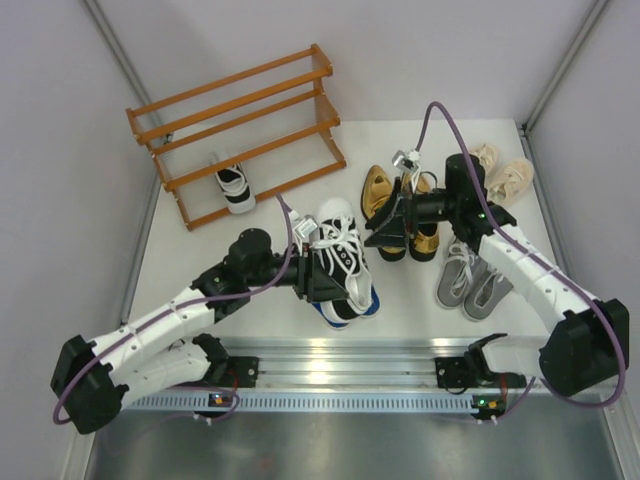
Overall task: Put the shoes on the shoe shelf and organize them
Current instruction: Pick up the shoe at the center of the board.
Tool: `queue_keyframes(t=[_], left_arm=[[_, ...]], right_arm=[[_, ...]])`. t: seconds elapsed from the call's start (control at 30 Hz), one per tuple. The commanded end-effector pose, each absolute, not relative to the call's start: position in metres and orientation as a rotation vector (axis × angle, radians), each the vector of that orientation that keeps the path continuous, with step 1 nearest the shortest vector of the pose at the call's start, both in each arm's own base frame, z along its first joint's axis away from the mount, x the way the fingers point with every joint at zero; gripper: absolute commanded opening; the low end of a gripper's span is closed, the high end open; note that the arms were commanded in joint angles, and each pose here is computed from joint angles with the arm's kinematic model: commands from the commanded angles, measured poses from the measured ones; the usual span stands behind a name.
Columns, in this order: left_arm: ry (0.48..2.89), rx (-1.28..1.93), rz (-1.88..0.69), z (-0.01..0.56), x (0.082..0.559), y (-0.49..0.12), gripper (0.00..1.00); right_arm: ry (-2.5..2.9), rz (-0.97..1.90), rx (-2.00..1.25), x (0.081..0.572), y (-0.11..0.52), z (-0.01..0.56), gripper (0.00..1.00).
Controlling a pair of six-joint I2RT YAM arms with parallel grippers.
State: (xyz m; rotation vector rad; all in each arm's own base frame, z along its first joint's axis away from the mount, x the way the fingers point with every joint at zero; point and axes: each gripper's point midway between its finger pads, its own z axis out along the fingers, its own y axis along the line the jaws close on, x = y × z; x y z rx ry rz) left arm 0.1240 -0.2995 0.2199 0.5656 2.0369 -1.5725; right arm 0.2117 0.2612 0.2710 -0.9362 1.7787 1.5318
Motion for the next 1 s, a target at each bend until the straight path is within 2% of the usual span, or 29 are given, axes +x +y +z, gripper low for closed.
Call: queue_keyframes(t=[0.0,0.37,0.5,0.6,0.63,0.7,0.73,0.77,0.8,0.83,0.87,0.9,0.93,0.97], left_arm=[[1.847,0.753,-1.667,0.257,0.104,-0.305,0.0],[1.788,0.896,-1.704,0.268,0.081,-0.323,0.0],[1.762,0.894,-1.689,0.273,0.083,-0.322,0.0],[1.751,0.884,-1.666,0.274,0.086,-0.322,0.0],[1.753,0.877,-1.655,0.273,0.088,-0.323,0.0],[1.754,0.87,-1.639,0.271,0.091,-0.323,0.0],[1.754,0.862,-1.631,0.272,0.093,-0.324,0.0],[1.75,0.856,-1.623,0.273,0.095,-0.324,0.0],[1.749,0.848,-1.615,0.274,0.098,-0.325,0.03],[1.736,0.837,-1.605,0.279,0.1,-0.325,0.04],[1.725,0.813,-1.591,0.283,0.104,-0.325,0.06],[1.72,0.79,-1.575,0.287,0.108,-0.325,0.16],[1.692,0.762,-1.561,0.299,0.11,-0.322,0.43],[1.679,0.708,-1.521,0.304,0.119,-0.32,0.55]], right_arm=[[1.685,1.614,-0.944,0.214,0.278,0.308,0.89],[1.671,1.692,-0.932,0.219,0.306,0.319,0.88],[1.65,1.737,-0.955,0.212,0.306,0.32,0.78],[1.634,1.759,-0.996,0.2,0.304,0.316,0.69],[1.63,1.766,-1.009,0.197,0.304,0.315,0.56],[1.609,1.773,-1.029,0.19,0.303,0.318,0.4],[1.603,1.774,-1.035,0.189,0.302,0.319,0.25],[1.593,1.775,-1.044,0.186,0.301,0.321,0.19],[1.579,1.771,-1.052,0.184,0.299,0.325,0.12],[1.566,1.767,-1.06,0.183,0.298,0.329,0.01],[1.557,1.757,-1.062,0.183,0.296,0.332,0.0],[1.556,1.739,-1.046,0.185,0.291,0.337,0.0],[1.555,1.724,-1.035,0.188,0.288,0.34,0.0],[1.562,1.701,-1.009,0.194,0.284,0.342,0.0]])
